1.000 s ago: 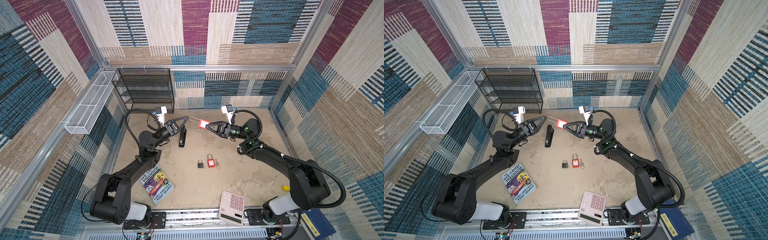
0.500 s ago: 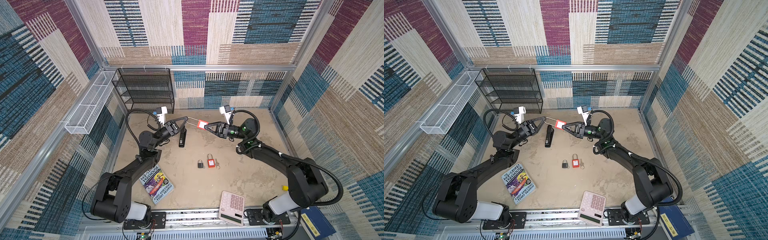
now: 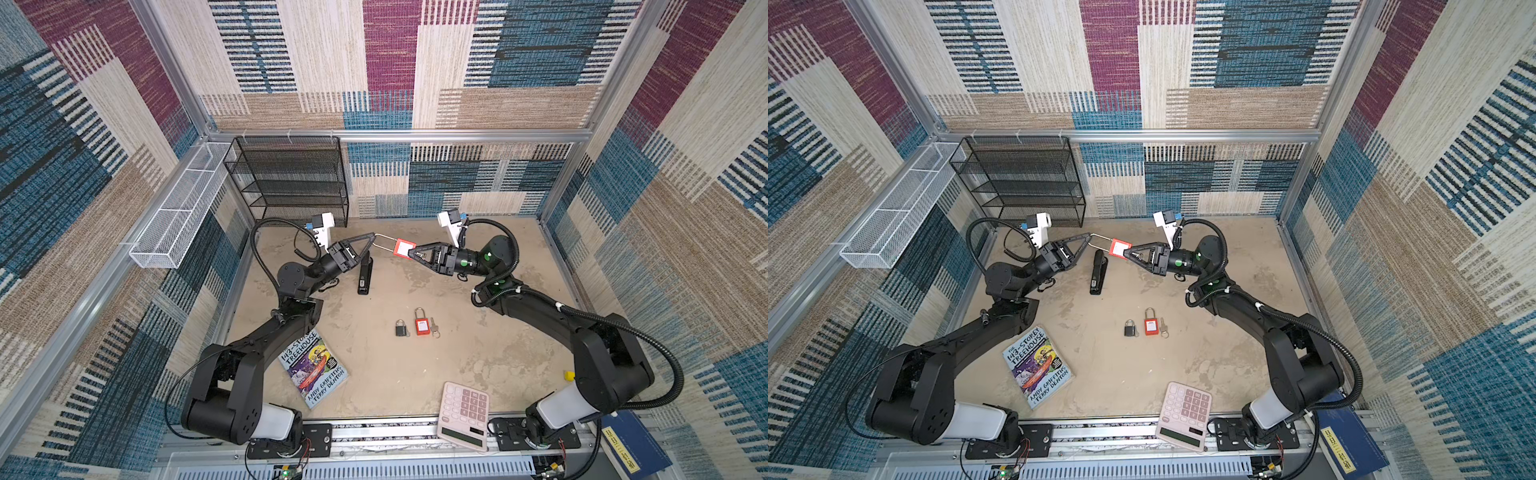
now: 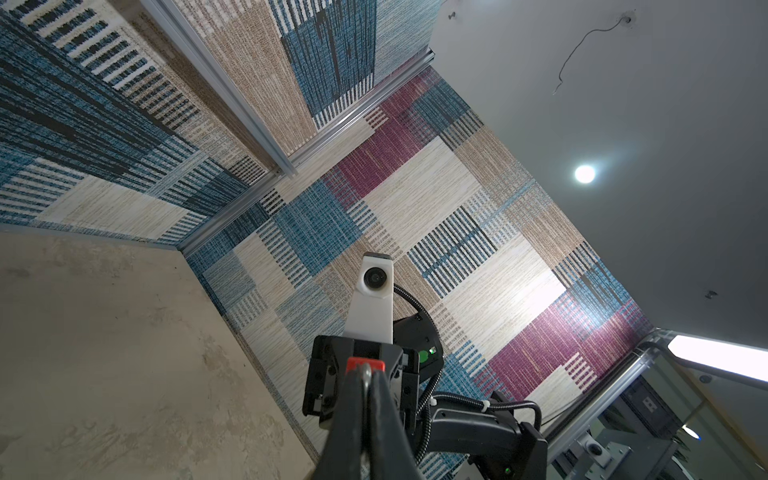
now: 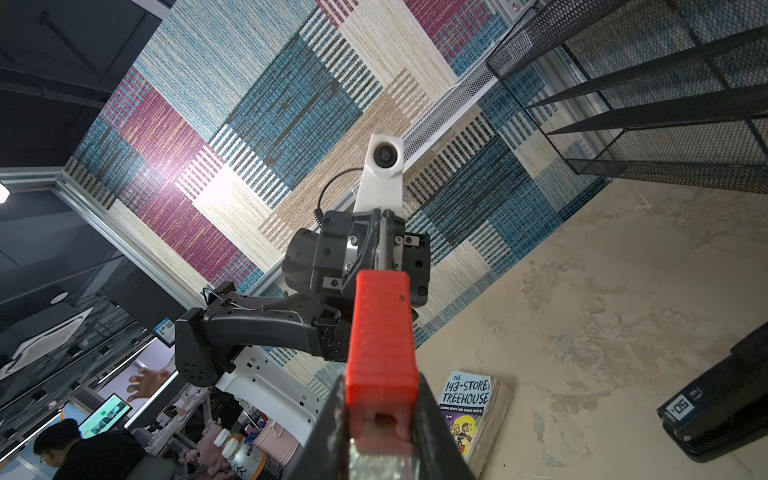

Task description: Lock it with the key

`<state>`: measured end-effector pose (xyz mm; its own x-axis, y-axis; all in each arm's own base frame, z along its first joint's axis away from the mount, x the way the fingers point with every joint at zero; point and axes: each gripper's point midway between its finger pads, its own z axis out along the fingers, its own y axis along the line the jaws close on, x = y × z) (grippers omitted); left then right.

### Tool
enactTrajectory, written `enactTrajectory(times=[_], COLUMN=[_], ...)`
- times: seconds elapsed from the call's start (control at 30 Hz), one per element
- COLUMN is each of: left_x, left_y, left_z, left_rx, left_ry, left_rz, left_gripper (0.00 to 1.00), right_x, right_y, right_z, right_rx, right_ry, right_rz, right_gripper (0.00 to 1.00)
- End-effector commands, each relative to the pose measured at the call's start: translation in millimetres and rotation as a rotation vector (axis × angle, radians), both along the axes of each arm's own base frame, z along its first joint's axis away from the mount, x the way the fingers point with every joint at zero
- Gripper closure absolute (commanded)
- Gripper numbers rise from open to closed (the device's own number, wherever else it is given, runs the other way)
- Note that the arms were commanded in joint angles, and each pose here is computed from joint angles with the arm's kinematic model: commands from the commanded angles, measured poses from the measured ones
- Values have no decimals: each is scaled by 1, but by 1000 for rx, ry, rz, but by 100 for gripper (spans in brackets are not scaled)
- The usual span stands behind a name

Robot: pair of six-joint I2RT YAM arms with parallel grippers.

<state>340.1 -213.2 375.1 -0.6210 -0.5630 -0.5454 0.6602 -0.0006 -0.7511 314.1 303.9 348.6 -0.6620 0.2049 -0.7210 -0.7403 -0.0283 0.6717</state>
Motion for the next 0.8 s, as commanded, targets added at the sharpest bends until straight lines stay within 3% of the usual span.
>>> enactTrajectory(times=[0.0, 0.53, 0.77], left_x=[-8, -8, -7], left_y=[-1, -2, -3], left_z=[7, 4, 2], left_rx=[-9, 0, 1], left_ry=[-37, -33, -26], left_rz=[-23, -27, -28], left_gripper=[100, 100, 100], right_x=[-5, -4, 0], right_y=[0, 7, 18], right_z=[15, 17, 15], right_rx=[37, 55, 5], right_ry=[-28, 1, -35], right_rz=[29, 79, 50], right_gripper=[90, 91, 91])
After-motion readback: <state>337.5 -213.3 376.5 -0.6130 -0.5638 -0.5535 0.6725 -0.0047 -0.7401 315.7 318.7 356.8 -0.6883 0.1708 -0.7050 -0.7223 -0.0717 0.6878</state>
